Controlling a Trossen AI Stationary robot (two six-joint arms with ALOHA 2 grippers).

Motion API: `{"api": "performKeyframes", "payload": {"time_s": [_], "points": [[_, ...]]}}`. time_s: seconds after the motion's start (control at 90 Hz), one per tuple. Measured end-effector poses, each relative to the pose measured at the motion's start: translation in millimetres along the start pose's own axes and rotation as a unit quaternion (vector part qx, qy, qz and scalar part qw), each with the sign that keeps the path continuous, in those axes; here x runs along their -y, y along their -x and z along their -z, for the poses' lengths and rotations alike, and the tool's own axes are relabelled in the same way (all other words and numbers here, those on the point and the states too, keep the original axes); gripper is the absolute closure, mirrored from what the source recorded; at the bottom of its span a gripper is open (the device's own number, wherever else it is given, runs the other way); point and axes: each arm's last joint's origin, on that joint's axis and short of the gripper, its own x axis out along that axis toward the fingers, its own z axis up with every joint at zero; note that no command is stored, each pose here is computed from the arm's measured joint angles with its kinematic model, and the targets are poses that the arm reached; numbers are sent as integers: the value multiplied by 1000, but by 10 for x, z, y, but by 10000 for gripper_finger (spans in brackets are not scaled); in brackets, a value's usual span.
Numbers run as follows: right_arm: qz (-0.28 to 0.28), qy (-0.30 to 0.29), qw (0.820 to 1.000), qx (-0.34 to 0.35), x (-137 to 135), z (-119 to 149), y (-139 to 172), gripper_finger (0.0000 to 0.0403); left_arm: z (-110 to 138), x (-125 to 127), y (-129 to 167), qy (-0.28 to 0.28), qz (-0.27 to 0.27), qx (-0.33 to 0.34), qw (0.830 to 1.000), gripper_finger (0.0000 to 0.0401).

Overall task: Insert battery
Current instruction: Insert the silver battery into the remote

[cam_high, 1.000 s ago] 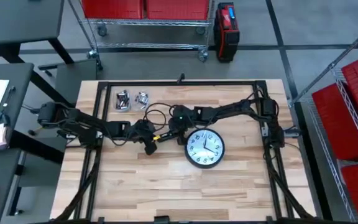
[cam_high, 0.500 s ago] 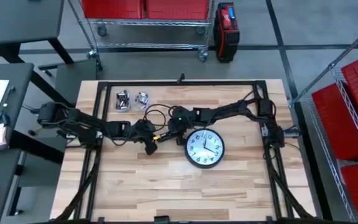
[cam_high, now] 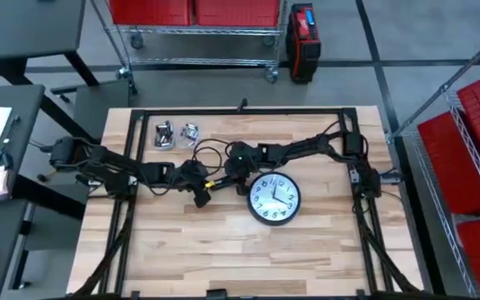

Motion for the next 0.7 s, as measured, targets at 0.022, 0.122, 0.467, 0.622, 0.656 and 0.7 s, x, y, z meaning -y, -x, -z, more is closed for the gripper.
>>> {"api": "performKeyframes", "payload": {"time_s": [0.022, 0.122, 0.467, 0.622, 0.656, 0.7], "points": [[-4, -4, 1000, -4, -1, -1, -1, 403, 0, 0, 0, 0, 0, 0, 1000, 397], [-1, -10, 1000, -12, 10, -28, 2, 403, 0, 0, 0, 0, 0, 0, 1000, 397], [34, -8, 999, -7, 75, -281, 71, 403, 2, 0, 0, -1, 0, -1, 1000, 397], [33, 11, 999, -21, 85, -360, 115, 403, 3, 0, 0, -1, 0, -1, 1000, 397], [32, 10, 999, -22, 95, -380, 128, 403, 3, 0, 0, -1, 0, -1, 1000, 397], [30, 10, 999, -20, 101, -415, 144, 403, 3, 0, 0, -1, 0, -1, 1000, 397]]}}
